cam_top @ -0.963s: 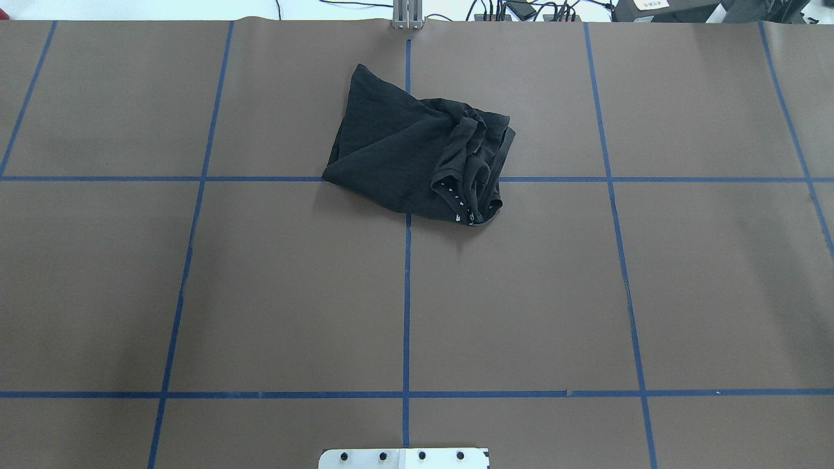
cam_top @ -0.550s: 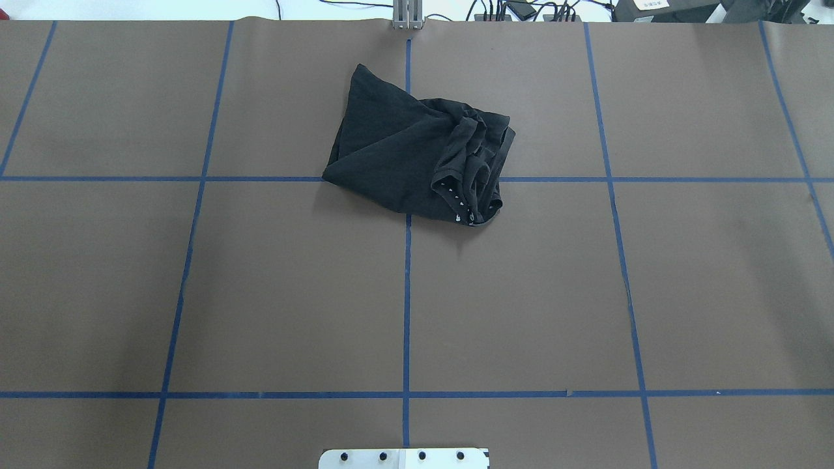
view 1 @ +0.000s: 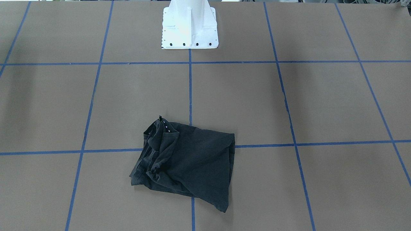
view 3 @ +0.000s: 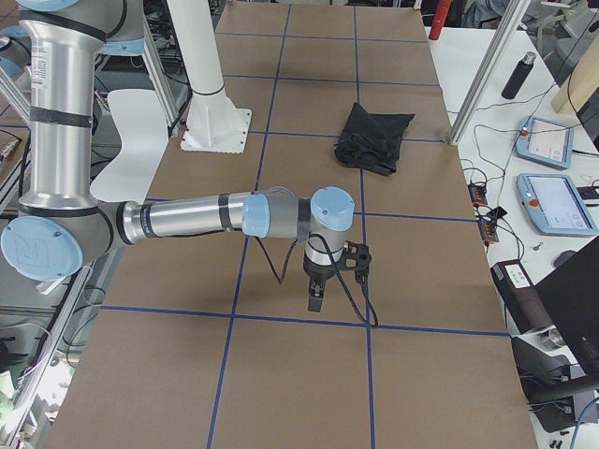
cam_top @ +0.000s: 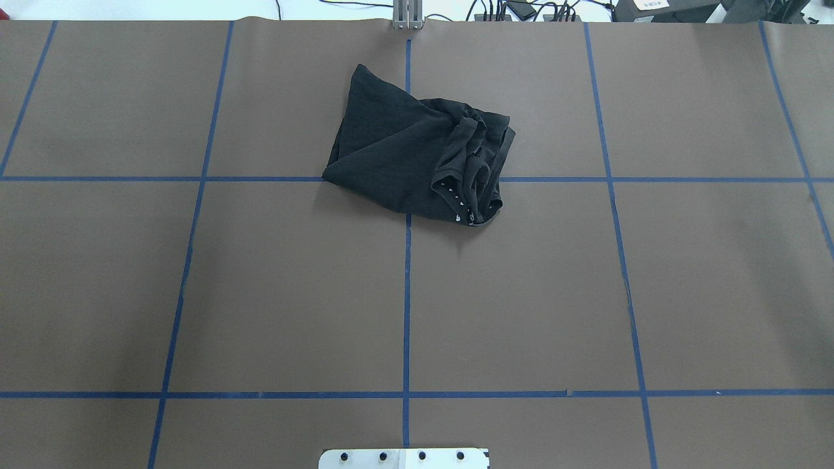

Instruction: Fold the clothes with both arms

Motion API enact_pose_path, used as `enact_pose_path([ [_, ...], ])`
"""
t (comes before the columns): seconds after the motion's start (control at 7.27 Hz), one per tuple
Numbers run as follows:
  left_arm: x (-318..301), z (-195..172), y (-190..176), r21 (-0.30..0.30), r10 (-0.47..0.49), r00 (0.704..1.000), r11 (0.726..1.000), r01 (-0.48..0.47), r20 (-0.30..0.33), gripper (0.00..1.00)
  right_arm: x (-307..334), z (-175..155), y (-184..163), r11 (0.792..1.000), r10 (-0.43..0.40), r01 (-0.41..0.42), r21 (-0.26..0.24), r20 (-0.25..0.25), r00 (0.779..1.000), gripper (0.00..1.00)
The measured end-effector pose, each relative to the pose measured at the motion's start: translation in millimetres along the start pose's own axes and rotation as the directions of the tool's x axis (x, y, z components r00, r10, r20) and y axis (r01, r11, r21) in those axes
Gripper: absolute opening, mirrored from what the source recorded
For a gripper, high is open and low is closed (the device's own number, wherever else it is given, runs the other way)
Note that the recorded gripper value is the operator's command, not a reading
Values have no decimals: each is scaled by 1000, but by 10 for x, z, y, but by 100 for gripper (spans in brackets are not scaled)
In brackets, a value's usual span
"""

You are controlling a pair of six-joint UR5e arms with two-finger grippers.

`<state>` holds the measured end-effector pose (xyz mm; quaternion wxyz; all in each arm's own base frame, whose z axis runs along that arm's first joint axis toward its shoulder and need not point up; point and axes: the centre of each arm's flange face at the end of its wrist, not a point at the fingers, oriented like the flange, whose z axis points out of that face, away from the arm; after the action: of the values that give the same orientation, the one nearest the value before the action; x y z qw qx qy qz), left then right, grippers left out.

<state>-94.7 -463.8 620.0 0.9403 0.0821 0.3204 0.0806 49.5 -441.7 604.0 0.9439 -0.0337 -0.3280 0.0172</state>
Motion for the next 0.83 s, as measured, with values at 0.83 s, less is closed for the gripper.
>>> enact_pose_path([
  [0.83,-34,46,17,-10,-7,1000,1000,7,-2,100,-34,-33,-11,1000,-4,4,6,5,1000,100],
])
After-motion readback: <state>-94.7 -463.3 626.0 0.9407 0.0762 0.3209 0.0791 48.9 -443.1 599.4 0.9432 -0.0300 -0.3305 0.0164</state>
